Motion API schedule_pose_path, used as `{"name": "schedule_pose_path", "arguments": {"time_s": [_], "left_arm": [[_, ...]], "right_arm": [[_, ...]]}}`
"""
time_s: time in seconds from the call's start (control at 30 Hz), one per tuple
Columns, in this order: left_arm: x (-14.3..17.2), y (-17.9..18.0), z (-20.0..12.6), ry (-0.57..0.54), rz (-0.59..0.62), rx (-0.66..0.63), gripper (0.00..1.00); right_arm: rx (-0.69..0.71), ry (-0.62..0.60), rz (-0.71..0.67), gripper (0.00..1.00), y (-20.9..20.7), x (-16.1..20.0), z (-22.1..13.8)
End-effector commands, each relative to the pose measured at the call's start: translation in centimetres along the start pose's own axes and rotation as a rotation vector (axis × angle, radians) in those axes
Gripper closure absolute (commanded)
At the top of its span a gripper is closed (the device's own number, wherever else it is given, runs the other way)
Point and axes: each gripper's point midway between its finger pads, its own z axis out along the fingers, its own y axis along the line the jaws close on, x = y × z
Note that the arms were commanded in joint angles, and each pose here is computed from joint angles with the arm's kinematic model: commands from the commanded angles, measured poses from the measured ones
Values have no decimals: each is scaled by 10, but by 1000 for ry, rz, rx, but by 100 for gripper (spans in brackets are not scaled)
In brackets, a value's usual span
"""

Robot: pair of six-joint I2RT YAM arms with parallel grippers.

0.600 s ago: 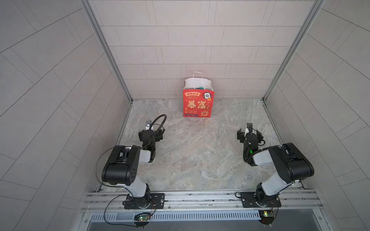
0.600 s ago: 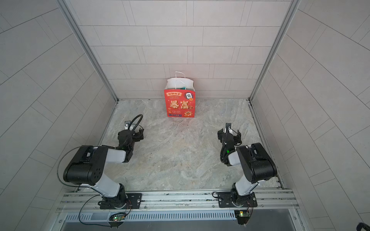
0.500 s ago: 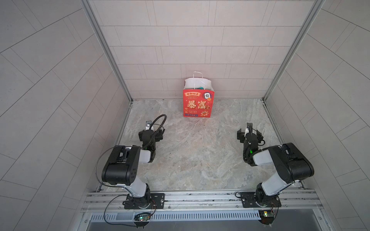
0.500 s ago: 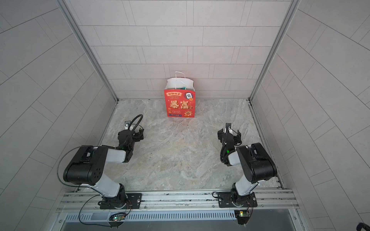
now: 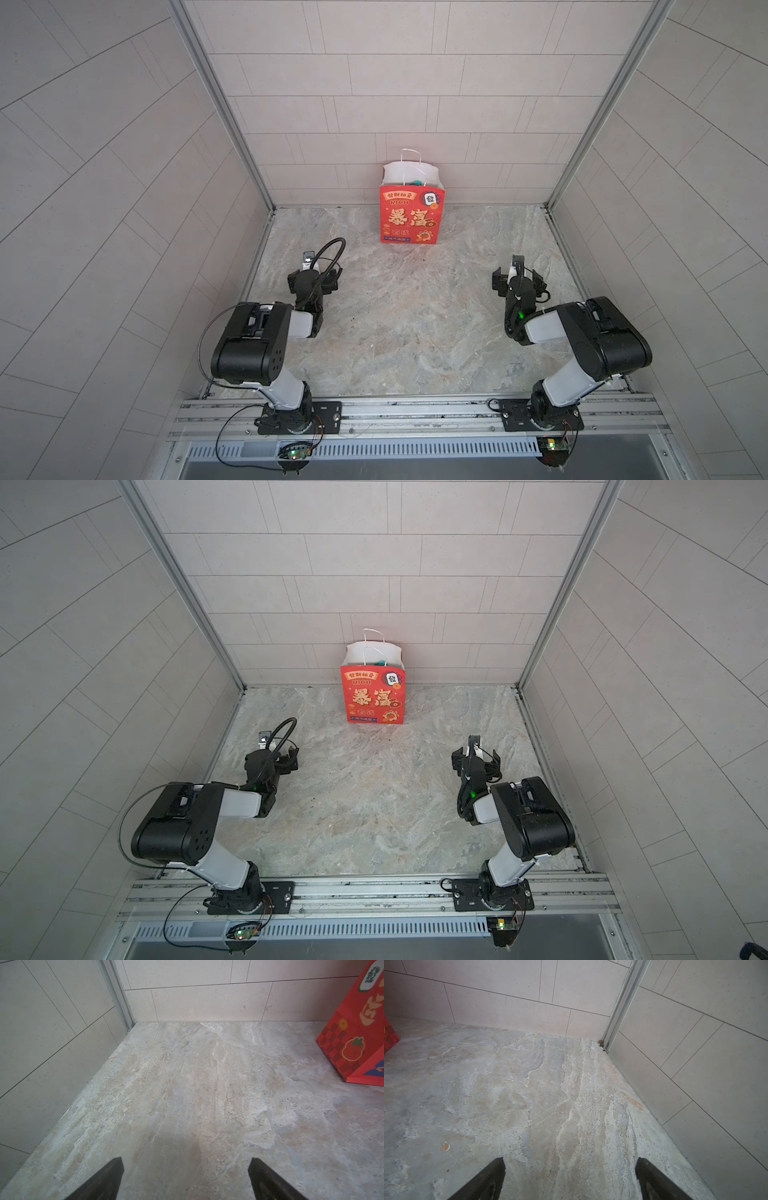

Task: Take the snacks out of the paper bag
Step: Move the paper bag to the center of the table.

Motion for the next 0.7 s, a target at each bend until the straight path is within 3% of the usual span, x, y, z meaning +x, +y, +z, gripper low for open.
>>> {"name": "schedule_pose_path", "arguments": {"time_s": [0.0, 0.23, 0.3, 0.4, 0.47, 0.5, 0.53, 0.57, 0.63, 0.67], "left_arm": [[-4, 0, -1, -9, -7, 6, 0], [-7, 0, -3, -26, -7, 13, 0], [-23, -4, -16, -59, 28, 13, 0], [-63, -4, -50, -139, 47, -40, 1], [-101, -8, -72, -238, -90, 22, 3], [-120, -12, -80, -270, -166, 68, 5], [-139, -19, -85, -282, -222, 120, 11], [-155, -25, -87, -281, -251, 160, 21], [-187, -40, -76, -220, -313, 239, 36], [-193, -45, -65, -172, -355, 285, 50]], "right_arm": [[21, -3, 8, 1, -4, -2, 0], [33, -15, 12, 1, -7, -5, -1], [30, -60, 8, 1, -7, -16, -15], [102, -151, -47, 1, -8, -64, -49], [47, -224, 187, 1, -12, -95, -63], [56, -227, 410, 1, -25, -98, -66], [65, -215, 634, 1, -39, -97, -61], [-1, -186, 730, 1, -40, -101, -52], [-207, -64, 693, 5, -15, -124, -32], [-257, -33, 625, 13, -3, -138, -27]]}}
